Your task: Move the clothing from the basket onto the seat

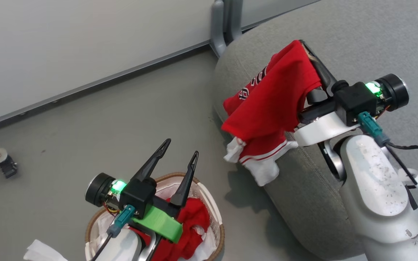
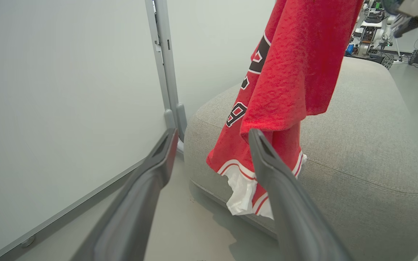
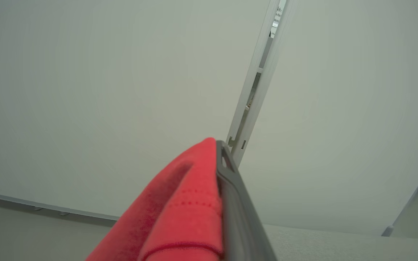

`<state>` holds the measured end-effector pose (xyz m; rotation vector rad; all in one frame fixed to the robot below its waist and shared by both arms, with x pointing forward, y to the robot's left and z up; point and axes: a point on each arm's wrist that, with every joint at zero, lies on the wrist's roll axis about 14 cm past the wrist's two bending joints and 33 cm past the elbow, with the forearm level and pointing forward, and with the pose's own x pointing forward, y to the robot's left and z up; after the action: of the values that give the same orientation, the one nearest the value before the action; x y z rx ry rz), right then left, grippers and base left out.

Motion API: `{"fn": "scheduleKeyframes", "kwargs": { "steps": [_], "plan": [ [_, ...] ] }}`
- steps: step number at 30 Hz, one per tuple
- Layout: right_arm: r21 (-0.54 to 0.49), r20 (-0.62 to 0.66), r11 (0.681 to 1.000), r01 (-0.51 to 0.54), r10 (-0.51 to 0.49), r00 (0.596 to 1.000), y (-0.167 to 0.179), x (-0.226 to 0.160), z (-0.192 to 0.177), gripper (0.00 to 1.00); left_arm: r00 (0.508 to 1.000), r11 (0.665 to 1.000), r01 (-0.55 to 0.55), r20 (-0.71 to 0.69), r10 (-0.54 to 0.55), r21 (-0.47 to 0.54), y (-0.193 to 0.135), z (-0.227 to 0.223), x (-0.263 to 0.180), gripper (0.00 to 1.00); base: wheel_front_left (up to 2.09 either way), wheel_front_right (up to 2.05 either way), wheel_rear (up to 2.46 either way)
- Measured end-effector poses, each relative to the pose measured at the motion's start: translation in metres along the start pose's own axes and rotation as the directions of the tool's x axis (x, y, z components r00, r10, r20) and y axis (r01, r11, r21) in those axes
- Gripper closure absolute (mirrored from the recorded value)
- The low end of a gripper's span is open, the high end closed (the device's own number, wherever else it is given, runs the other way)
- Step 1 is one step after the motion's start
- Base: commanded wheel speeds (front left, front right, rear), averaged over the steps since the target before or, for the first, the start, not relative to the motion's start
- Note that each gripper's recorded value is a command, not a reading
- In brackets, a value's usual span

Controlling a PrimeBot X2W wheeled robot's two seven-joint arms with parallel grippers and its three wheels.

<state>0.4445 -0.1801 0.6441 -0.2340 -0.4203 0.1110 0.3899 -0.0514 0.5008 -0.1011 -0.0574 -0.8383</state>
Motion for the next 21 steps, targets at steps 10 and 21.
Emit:
{"fn": "scheduleKeyframes", "kwargs": {
  "steps": [10, 21],
  "plan": [
    [-0.117, -0.085, 0.971, 0.207, -0.218, 0.972, -0.082, -0.041, -0.016, 1.0, 0.975, 0.973, 0.224, -0.007, -0.224, -0.052, -0.051, -0.02, 0.041, 0.0, 0.0, 0.0, 0.0],
    [-0.17, -0.181, 0.952, 0.254, -0.284, 0.942, -0.106, -0.056, -0.048, 1.0, 0.951, 0.945, 0.304, -0.017, -0.309, -0.118, -0.07, -0.04, 0.053, 0.0, 0.0, 0.0, 0.0]
  ]
}}
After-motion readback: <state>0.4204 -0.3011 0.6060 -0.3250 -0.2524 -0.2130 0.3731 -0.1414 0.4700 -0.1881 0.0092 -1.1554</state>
